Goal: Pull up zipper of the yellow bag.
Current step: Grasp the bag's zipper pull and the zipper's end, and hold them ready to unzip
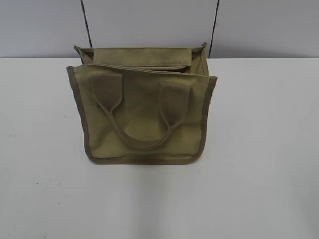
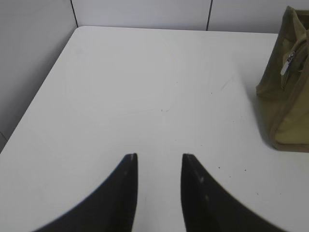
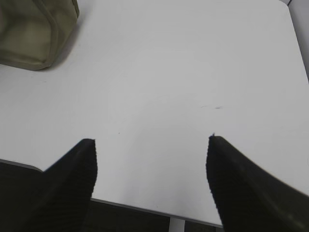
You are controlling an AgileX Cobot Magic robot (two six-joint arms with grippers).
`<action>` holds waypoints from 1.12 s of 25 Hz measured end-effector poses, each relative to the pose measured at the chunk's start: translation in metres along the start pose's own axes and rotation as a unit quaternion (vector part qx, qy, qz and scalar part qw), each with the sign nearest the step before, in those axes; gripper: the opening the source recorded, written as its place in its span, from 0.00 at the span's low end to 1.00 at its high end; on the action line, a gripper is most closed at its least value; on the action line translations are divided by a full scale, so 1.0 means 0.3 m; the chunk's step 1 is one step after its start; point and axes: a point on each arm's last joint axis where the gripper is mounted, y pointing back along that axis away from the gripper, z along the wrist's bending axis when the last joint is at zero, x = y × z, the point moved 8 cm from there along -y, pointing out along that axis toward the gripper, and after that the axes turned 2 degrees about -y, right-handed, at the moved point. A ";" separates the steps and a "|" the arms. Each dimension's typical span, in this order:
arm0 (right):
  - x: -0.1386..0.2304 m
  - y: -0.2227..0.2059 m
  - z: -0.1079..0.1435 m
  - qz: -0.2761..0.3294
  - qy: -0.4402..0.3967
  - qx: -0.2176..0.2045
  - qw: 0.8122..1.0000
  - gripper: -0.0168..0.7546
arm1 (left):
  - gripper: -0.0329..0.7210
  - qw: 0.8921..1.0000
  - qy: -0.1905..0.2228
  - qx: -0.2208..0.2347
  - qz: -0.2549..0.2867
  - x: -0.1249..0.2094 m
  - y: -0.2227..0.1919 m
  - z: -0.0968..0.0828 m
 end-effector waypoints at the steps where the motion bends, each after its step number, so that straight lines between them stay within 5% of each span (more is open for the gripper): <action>1: 0.000 0.000 0.000 0.000 0.000 0.000 1.000 0.73 | 0.35 1.000 0.000 0.000 0.000 0.000 0.000 0.000; 20: 0.000 0.000 0.000 0.000 0.000 0.000 1.000 0.73 | 0.35 1.000 0.001 0.002 0.000 0.000 0.000 -0.002; 23: 0.000 0.000 0.000 0.000 0.000 0.000 1.000 0.73 | 0.45 1.000 0.001 0.002 -0.018 -0.025 0.009 -0.002; 28: 0.000 0.000 0.000 0.000 0.000 0.000 1.000 0.73 | 0.68 0.987 0.001 0.006 -0.160 -0.195 0.029 -0.007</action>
